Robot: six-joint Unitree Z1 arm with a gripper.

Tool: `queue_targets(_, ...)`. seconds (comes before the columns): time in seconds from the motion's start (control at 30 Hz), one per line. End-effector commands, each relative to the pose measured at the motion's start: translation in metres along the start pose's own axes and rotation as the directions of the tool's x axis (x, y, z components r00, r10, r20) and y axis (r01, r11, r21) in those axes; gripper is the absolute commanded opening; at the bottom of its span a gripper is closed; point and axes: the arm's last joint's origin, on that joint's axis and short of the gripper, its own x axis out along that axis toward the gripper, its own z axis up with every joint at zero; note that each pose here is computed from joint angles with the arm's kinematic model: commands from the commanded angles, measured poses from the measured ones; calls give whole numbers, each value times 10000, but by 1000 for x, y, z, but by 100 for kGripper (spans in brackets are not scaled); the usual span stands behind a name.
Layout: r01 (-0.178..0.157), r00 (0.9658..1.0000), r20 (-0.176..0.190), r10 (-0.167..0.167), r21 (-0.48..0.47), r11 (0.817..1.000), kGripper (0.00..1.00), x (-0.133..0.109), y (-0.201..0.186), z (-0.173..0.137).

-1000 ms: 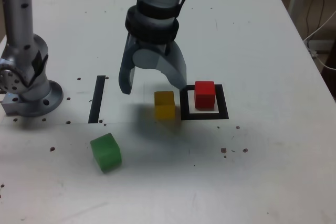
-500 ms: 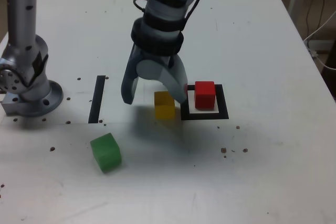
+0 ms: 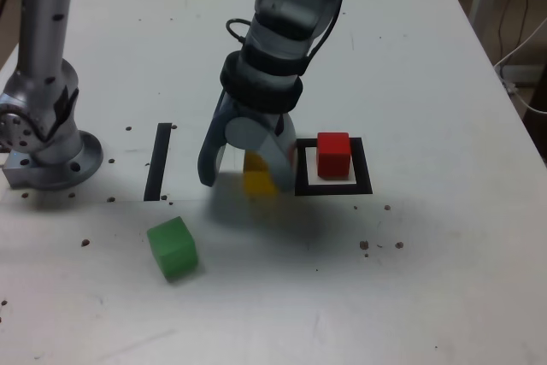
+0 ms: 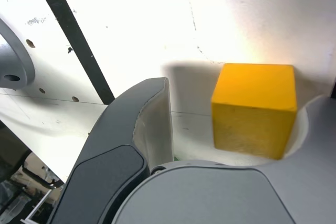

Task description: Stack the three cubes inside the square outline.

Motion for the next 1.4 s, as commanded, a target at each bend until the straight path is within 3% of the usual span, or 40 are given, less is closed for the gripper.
queue_targets(0.0, 28, 10000, -45, -28, 17, 10000, 71, 2, 0, 1)
queue_targets(0.43, -76, 9999, 92, 76, -13, 10000, 28, 5, 1, 1)
queue_targets(0.53, -108, 9999, 122, 108, -10, 9999, 23, 5, 1, 1)
queue_targets(1.07, -329, 9991, 250, 332, -106, 9994, 19, -6, 1, -7)
queue_targets(1.2, -603, 9970, 461, 615, -281, 9978, 19, -23, 0, -14)
queue_targets(1.37, -887, 9920, 859, 924, -459, 9950, 19, -48, -2, -17)
